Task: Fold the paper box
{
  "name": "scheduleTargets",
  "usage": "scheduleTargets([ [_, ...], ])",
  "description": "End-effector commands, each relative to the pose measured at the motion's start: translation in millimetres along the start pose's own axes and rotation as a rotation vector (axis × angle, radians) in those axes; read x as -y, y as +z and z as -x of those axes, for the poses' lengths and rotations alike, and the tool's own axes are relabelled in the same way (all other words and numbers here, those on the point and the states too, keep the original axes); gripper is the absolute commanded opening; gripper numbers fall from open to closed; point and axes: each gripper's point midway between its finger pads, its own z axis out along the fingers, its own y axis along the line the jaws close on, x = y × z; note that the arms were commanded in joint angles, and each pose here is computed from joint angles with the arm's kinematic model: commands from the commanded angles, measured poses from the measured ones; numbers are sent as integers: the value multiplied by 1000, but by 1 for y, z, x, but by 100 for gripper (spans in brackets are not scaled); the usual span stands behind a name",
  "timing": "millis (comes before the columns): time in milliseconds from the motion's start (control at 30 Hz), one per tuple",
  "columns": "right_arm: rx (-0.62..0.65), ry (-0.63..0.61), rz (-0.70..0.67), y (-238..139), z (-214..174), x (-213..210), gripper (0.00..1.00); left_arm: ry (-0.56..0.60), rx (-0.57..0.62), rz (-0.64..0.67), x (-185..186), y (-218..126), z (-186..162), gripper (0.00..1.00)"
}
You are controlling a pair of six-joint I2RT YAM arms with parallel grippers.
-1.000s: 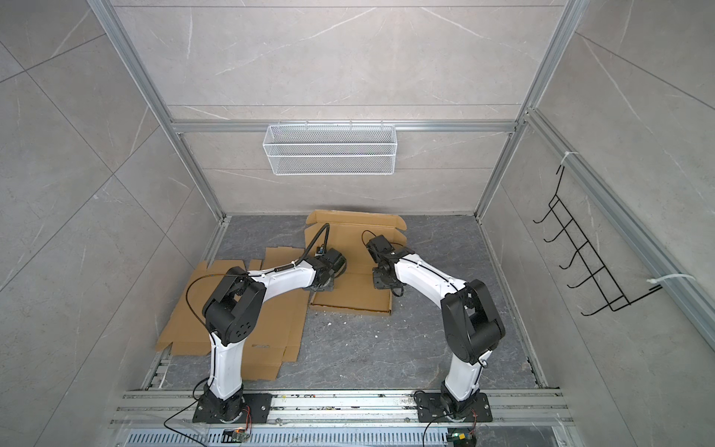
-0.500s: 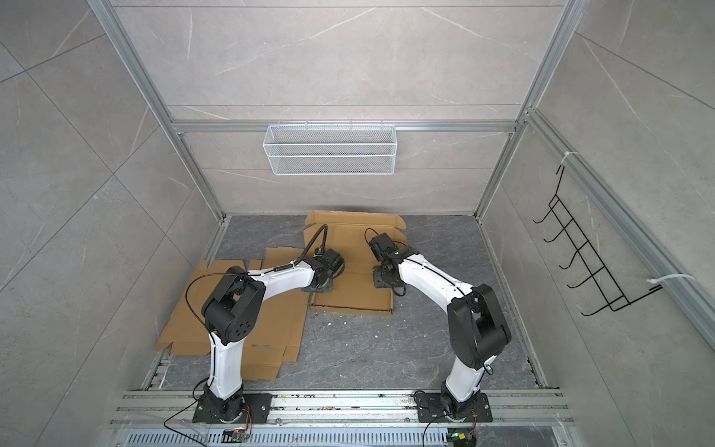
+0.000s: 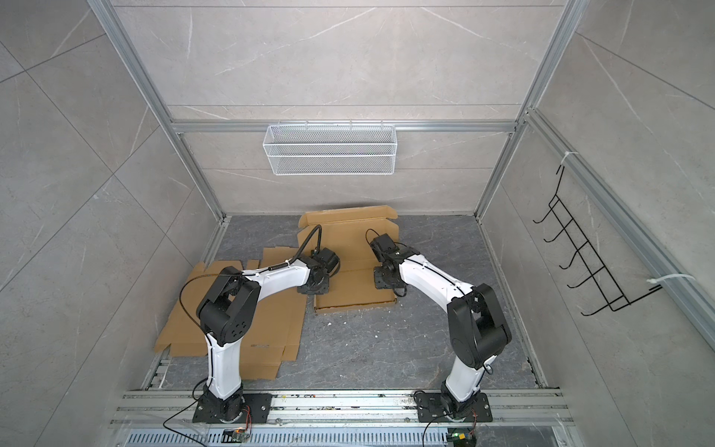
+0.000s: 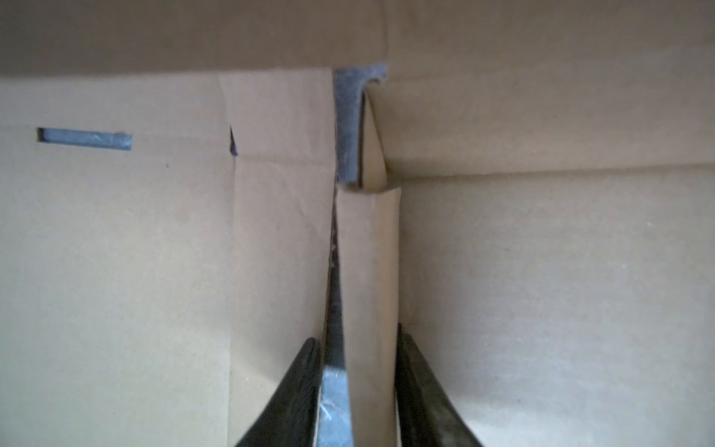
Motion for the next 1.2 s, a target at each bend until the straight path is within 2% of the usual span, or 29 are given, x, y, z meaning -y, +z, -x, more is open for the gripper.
scheduleTargets([
  [0, -22, -10, -1, 3, -6, 4, 51, 20, -48, -16, -8, -18, -9, 40],
  [433, -19, -13, 34, 5, -5, -1, 53, 8, 8, -55, -10, -45, 9, 44],
  [533, 7, -25, 68, -1, 2, -4, 54, 5, 40, -74, -12, -61, 17, 45],
  [833, 213, -66, 327, -64, 74, 4, 65, 21, 197, -137, -35, -126, 37, 50],
  [933, 312, -128, 400, -95, 103, 10, 68, 32, 275, -157, -50, -148, 43, 55],
  [1000, 394, -236, 399, -113, 121, 13, 72, 17, 339, -200, -64, -160, 52, 64],
  [1100, 500, -380, 348, -123, 149, 23, 79, -3, 422, -354, -79, -175, 72, 69],
  [1167, 502, -450, 344, -118, 162, 27, 80, 4, 468, -469, -85, -181, 88, 72],
])
